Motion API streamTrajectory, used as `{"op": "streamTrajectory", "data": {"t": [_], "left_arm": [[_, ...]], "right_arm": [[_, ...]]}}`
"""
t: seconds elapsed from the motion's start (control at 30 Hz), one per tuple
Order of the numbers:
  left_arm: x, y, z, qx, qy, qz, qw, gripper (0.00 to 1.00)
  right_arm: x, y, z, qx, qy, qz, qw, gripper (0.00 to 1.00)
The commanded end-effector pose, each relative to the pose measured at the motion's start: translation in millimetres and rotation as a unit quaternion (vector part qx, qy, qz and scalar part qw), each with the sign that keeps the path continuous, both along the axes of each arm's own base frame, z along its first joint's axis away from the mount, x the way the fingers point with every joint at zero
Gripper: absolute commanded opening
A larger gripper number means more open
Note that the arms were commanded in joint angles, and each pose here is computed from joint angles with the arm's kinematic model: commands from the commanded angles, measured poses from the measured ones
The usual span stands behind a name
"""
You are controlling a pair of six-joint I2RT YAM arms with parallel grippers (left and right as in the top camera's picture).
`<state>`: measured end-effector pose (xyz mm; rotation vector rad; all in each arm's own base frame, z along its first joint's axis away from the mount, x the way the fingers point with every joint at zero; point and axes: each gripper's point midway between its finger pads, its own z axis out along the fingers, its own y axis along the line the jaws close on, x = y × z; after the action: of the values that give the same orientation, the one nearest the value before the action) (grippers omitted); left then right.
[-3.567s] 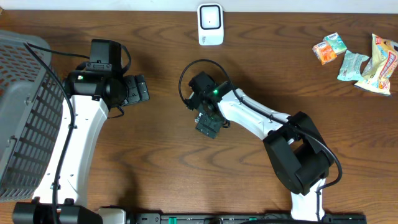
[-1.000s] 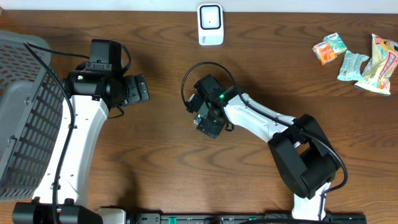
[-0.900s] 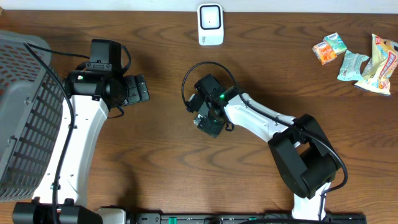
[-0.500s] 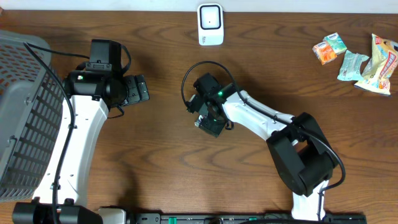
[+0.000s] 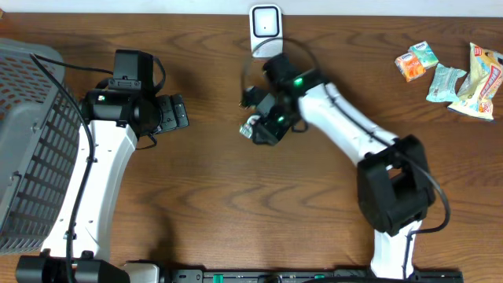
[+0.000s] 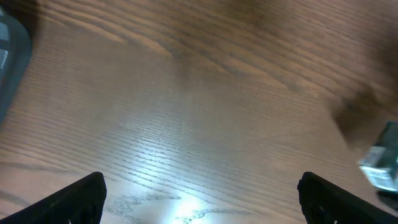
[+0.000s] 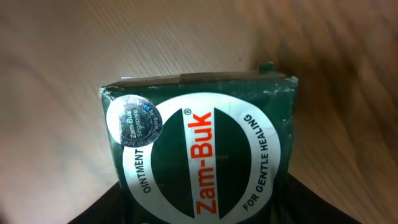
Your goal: Scan the item barcode
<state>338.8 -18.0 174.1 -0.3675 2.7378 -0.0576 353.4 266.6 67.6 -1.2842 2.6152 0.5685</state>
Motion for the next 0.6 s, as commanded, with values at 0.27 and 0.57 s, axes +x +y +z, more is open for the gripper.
{"op": "streamTrajectory", "data": {"t": [0.27,0.57], "left_arm": [[1,2,0,0.007,0.001,0.0,1.0,0.98],[1,2,0,0.007,0.001,0.0,1.0,0.98]], "right_arm": [[39,-35,118,0.42,0.102,-0.042,0.901,0.56],[40,-43,154,0.512,0.099,-0.01,0.853,0.56]]}}
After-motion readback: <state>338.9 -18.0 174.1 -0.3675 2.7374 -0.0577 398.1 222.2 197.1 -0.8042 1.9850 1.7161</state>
